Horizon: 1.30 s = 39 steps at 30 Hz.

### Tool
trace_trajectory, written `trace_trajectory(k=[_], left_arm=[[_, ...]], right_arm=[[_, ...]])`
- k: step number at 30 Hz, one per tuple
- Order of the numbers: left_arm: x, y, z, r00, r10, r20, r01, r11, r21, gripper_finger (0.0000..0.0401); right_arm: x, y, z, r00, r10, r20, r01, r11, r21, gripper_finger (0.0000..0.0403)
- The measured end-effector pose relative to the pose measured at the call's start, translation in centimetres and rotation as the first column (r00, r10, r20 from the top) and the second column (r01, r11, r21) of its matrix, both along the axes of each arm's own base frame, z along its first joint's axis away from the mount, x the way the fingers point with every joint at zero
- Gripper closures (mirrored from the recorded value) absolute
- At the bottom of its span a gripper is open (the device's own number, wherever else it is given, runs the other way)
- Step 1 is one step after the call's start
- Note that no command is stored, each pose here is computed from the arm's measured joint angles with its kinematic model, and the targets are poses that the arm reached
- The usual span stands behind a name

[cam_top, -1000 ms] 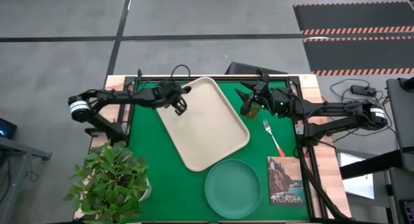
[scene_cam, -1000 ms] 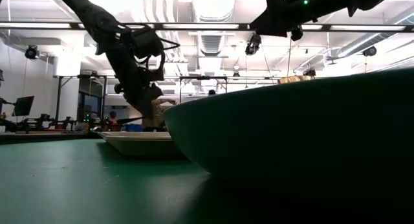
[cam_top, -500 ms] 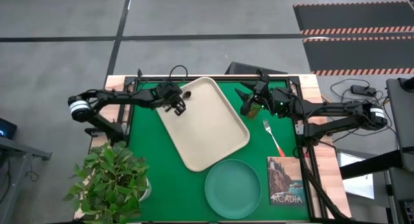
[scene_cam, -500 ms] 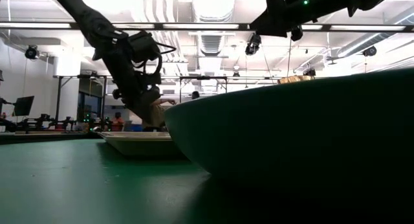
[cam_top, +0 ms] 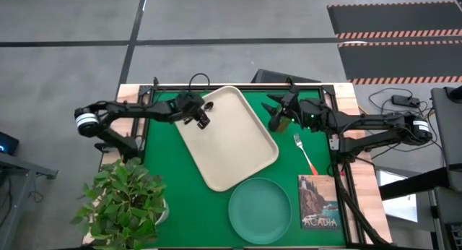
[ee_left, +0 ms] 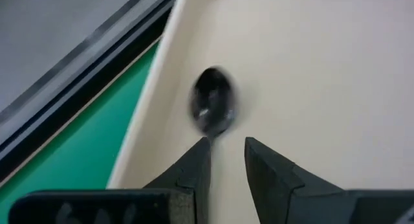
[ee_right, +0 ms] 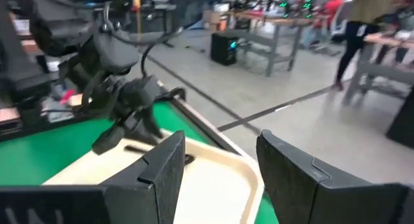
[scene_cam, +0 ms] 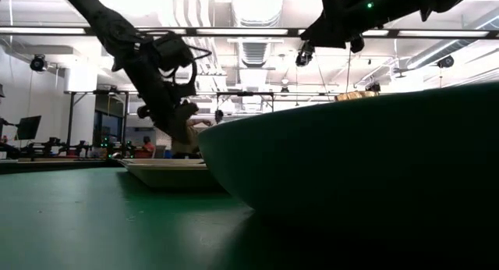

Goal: Pick and place plate/cup/fork/spoon on tray
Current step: Put the yellow glass on the top right of the white tray

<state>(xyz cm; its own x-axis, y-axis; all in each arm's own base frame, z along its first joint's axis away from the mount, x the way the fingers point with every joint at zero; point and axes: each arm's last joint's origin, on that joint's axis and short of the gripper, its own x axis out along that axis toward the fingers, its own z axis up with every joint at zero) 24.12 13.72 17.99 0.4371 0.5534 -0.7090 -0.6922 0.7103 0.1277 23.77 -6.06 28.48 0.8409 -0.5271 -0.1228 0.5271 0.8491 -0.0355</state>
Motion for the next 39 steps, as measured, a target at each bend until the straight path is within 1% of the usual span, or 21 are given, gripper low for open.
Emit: trace_trajectory(k=[3,4,7,9,11,14,16,19,22,28,30,32,34,36,39], left_arm=[[0.6,-1.5,1.0,0.997,-0.058,0.05,0.057,0.998,0.024,0.0324],[0.9,-2.1,1.5,0.994,-0.082,0.076,0.079,0.996,0.038,0.0324],[1.2,-3.9,3.0,0.978,-0.166,0.13,0.156,0.984,0.085,0.0324],[1.2,-5.1,4.2,0.959,-0.231,0.162,0.211,0.968,0.133,0.0324],[1.2,-6.0,5.4,0.937,-0.287,0.199,0.252,0.95,0.185,0.0324],[0.6,-6.9,6.8,0.915,-0.332,0.231,0.279,0.931,0.233,0.0324],[0.2,-7.2,7.5,0.905,-0.346,0.248,0.284,0.924,0.255,0.0324],[-0.5,-7.4,8.4,0.894,-0.349,0.28,0.274,0.922,0.275,0.0324],[-0.9,-7.5,9.0,0.888,-0.35,0.299,0.266,0.92,0.287,0.0324],[-1.2,-7.5,9.1,0.887,-0.366,0.281,0.278,0.91,0.309,0.0324],[-1.2,-7.5,9.0,0.888,-0.368,0.276,0.281,0.909,0.309,0.0324],[-1.2,-7.5,9.1,0.887,-0.369,0.276,0.281,0.908,0.311,0.0324],[-1.2,-7.5,9.0,0.888,-0.376,0.265,0.288,0.904,0.317,0.0324],[-1.2,-7.5,9.0,0.888,-0.382,0.256,0.293,0.9,0.324,0.0324],[-1.2,-7.5,9.0,0.888,-0.382,0.256,0.294,0.899,0.324,0.0324]], right_arm=[[-0.1,0.1,-0.2,1.0,0.008,-0.004,-0.007,0.998,0.058,0.0223],[-0.2,0.1,-0.1,1.0,0.004,-0.029,-0.002,0.997,0.083,0.0223],[-0.2,0.1,0.9,0.986,-0.002,-0.166,0.029,0.987,0.16,0.0223],[-0.2,0.1,1.9,0.96,0.0,-0.279,0.06,0.977,0.206,0.0225],[-0.2,0.1,2.6,0.915,0.023,-0.404,0.087,0.964,0.252,0.0228],[-0.1,0.3,3.4,0.823,0.113,-0.556,0.101,0.935,0.34,0.0235],[-0.1,0.5,3.5,0.763,0.168,-0.624,0.124,0.91,0.397,0.0239],[0.3,0.5,3.4,0.705,0.205,-0.679,0.173,0.879,0.445,0.0243],[0.6,0.4,3.2,0.663,0.207,-0.72,0.214,0.868,0.448,0.0242],[1.4,0.0,2.3,0.624,0.208,-0.753,0.225,0.876,0.428,0.0239],[1.7,-0.3,2.0,0.619,0.205,-0.758,0.224,0.879,0.42,0.0239],[2.1,-0.6,1.7,0.613,0.161,-0.773,0.233,0.899,0.372,0.0239],[2.3,-0.9,1.3,0.587,0.099,-0.803,0.258,0.918,0.301,0.0239],[2.6,-1.1,1.0,0.566,0.099,-0.819,0.252,0.924,0.286,0.0239],[2.9,-1.2,0.5,0.55,0.108,-0.828,0.258,0.921,0.292,0.024]])
